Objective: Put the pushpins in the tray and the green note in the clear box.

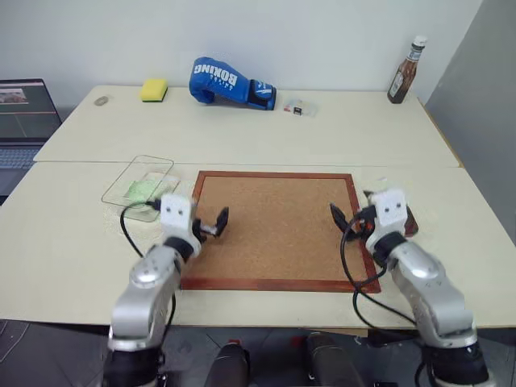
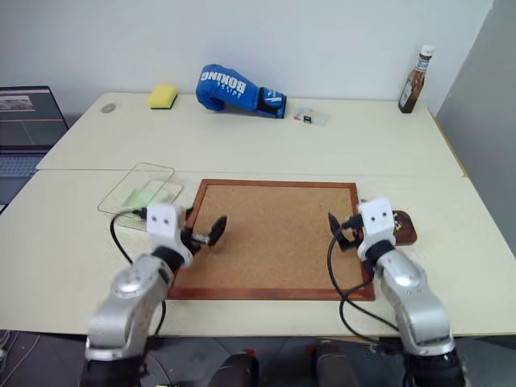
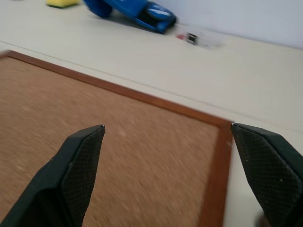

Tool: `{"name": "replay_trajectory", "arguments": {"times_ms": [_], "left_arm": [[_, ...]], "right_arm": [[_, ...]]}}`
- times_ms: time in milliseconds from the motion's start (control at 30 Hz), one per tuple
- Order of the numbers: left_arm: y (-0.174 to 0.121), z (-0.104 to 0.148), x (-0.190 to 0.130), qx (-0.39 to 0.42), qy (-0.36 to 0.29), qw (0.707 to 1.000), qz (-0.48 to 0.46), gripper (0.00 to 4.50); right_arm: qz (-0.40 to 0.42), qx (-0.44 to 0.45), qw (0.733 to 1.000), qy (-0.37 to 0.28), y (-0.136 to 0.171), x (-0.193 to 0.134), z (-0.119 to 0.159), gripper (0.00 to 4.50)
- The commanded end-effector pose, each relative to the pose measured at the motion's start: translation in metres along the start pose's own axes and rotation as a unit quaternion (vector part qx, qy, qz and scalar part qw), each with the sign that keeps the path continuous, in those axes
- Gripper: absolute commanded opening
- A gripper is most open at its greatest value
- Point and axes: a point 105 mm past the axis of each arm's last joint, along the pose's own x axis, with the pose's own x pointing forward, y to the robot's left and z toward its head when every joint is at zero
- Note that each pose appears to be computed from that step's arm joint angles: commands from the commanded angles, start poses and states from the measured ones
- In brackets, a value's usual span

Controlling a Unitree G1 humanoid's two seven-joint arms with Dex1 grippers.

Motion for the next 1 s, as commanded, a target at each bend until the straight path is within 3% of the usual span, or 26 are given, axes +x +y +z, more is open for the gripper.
{"name": "replay_trajectory", "arguments": {"times_ms": [33, 400, 1000], "left_arm": [[-0.005, 0.008, -0.013, 0.023, -0.041, 0.998, 0.031, 4.46], [-0.034, 0.008, -0.023, 0.04, -0.065, 0.997, 0.032, 4.46], [-0.028, 0.01, -0.018, 0.032, -0.07, 0.995, 0.056, 4.46]], "right_arm": [[-0.038, -0.008, 0.998, -0.044, 0.008, -0.01, 0.01, 4.5], [-0.056, 0.003, 0.997, -0.052, 0.017, -0.01, 0.005, 4.5], [-0.075, -0.003, 0.996, -0.051, 0.009, -0.01, 0.003, 4.5]]}}
